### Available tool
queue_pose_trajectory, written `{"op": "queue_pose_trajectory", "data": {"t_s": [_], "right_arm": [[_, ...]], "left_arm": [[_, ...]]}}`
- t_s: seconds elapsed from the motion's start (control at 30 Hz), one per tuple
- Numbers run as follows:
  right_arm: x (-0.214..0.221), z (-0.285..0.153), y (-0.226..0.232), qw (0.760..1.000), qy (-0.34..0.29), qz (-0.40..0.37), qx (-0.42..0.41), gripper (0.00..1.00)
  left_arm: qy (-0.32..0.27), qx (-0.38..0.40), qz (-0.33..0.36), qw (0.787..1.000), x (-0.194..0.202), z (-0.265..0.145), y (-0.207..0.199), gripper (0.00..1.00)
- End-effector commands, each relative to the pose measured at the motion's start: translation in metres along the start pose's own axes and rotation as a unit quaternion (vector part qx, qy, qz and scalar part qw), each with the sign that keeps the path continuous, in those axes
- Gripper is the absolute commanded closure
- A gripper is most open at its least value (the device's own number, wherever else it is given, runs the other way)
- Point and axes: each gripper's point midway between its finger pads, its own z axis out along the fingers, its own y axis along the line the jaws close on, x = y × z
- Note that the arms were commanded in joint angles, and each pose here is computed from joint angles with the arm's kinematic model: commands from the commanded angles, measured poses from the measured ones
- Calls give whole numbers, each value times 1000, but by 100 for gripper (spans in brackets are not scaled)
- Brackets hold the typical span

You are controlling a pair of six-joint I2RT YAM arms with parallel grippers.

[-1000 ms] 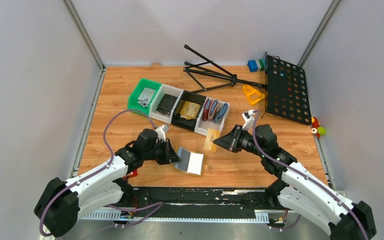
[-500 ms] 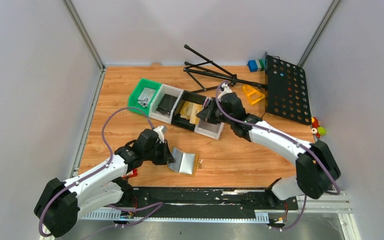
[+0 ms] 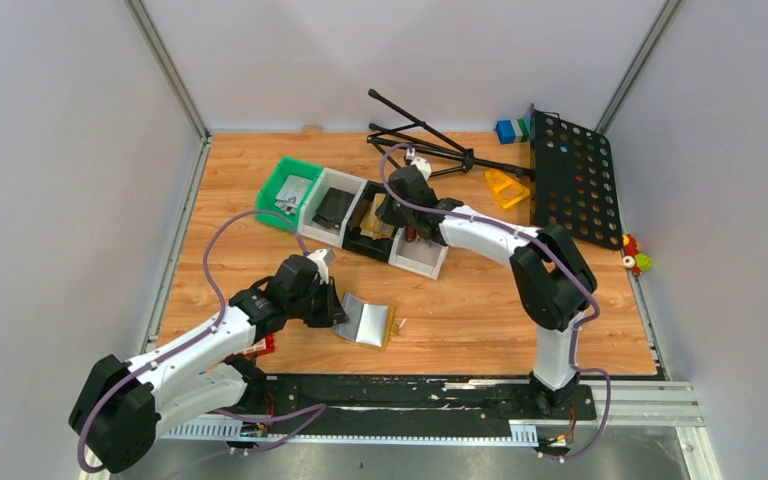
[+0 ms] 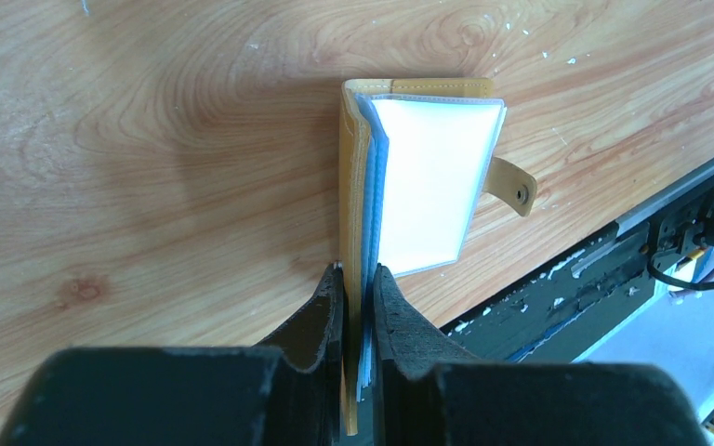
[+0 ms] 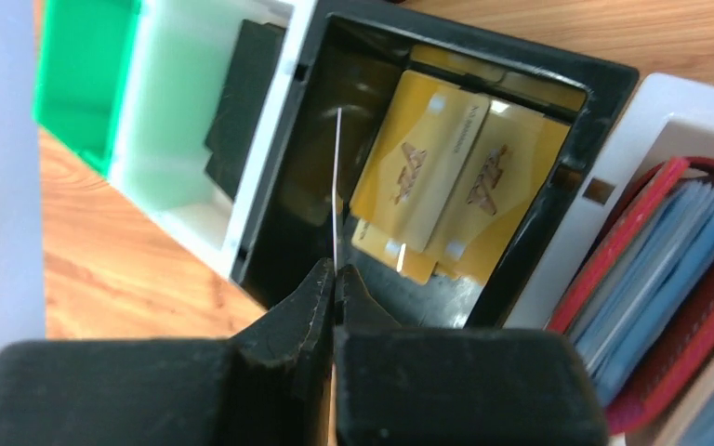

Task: Take the credit cards out of the card holder
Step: Place the credit card in the storage box.

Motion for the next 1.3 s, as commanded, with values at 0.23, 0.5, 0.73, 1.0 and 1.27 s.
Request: {"op": "queue_pose_trajectory", "data": {"t_s": [0.23,0.5,0.73,1.0,1.27], "right_arm": [[-7,35,-2,999,-17,-23,21,97],[-28,13,-5,997,-33,-64,30,57],[-39,-59,19,987,-60,-134,-67,50],[0,-128,18,975,-19,-150,-160,51],[97,-174,21,957,89,-112,-251,53]], "left_arm": [[-22,18,16,999,-18,-2,-13,96],[-24,17,18,999,-19,-5,-14,96],[-22,18,17,999,-18,-3,-13,96],[-23,33,11,999,-18,1,-18,95],[-15,36,9,999,-14,4,-17,90]]}}
